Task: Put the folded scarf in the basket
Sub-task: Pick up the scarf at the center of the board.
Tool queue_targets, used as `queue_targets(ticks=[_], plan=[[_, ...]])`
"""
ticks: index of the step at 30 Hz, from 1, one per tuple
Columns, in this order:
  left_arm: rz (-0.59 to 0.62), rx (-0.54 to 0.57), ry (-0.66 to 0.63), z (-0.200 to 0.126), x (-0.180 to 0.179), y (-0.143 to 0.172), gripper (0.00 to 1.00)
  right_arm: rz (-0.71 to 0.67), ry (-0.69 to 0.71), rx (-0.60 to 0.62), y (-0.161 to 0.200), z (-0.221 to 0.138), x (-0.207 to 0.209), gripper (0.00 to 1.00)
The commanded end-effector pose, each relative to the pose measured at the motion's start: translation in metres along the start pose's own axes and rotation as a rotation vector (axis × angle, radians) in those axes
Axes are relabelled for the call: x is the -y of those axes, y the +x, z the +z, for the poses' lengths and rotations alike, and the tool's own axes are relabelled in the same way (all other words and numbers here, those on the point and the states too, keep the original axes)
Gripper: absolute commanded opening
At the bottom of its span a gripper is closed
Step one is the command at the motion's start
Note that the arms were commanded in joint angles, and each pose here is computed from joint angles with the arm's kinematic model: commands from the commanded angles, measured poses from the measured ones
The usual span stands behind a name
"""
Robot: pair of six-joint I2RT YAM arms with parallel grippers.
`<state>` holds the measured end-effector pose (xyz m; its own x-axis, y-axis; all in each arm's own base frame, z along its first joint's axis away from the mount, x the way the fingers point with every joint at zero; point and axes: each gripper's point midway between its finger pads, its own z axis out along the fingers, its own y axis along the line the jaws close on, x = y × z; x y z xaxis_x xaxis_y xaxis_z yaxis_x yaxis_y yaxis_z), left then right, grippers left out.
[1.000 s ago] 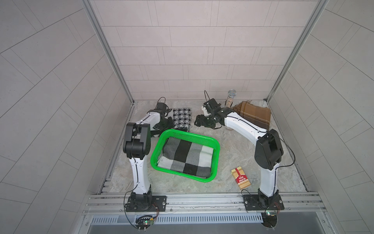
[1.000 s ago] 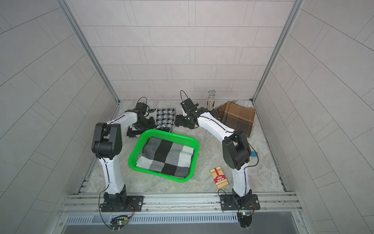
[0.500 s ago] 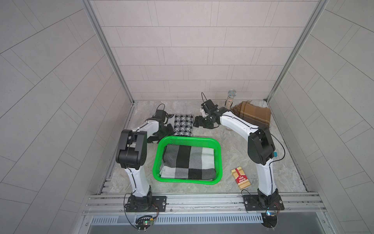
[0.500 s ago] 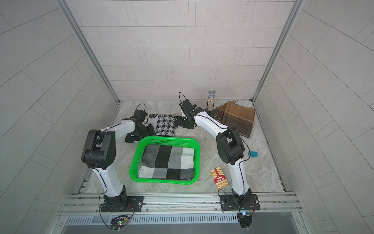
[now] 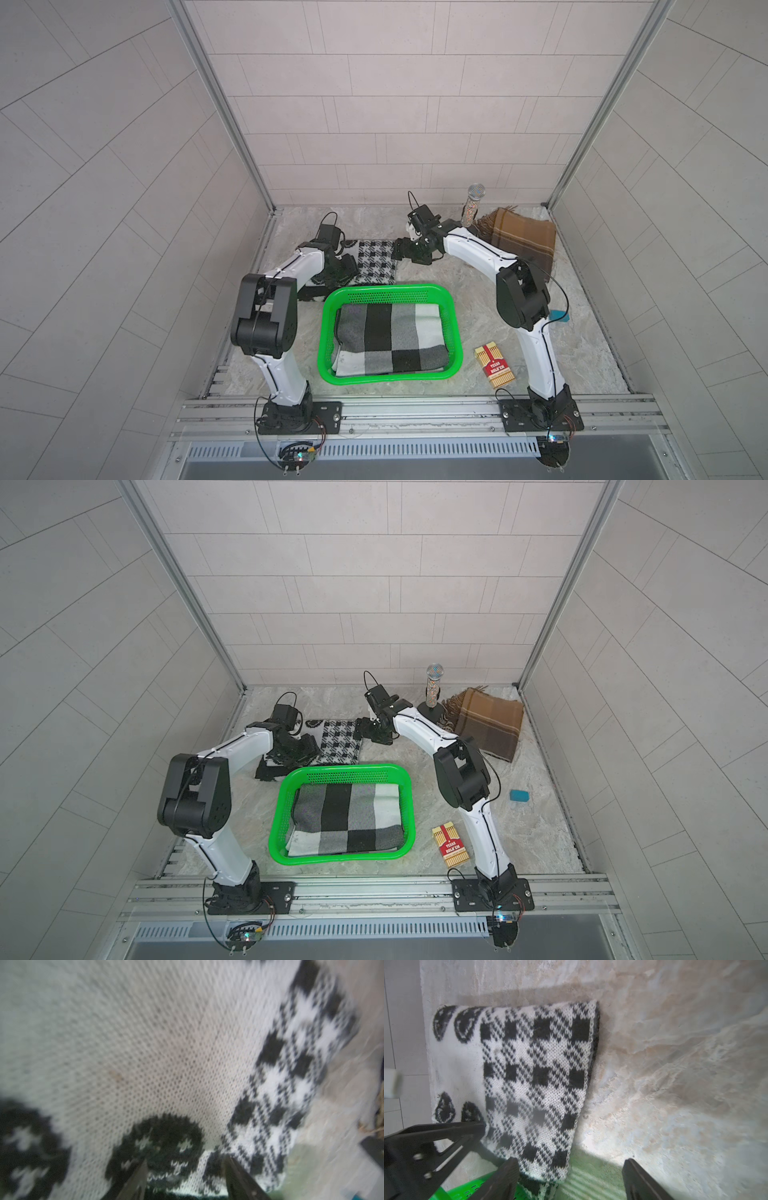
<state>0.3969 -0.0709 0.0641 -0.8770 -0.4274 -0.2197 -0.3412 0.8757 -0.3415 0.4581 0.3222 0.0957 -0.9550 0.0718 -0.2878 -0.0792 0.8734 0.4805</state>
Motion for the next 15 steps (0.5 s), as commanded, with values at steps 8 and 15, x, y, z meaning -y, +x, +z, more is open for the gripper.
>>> queue_targets(ticks=[8,15], plan=[[-0.209,0.196,-0.254,-0.051,-0.116,-0.09,0.94,0.047,-0.022,-0.087,0.01,0.028,0.0,0.91],[-0.261,0.105,-0.08,-0.005,-0.115,-0.114,0.93,0.066,-0.056,-0.12,0.013,0.038,-0.002,0.94]])
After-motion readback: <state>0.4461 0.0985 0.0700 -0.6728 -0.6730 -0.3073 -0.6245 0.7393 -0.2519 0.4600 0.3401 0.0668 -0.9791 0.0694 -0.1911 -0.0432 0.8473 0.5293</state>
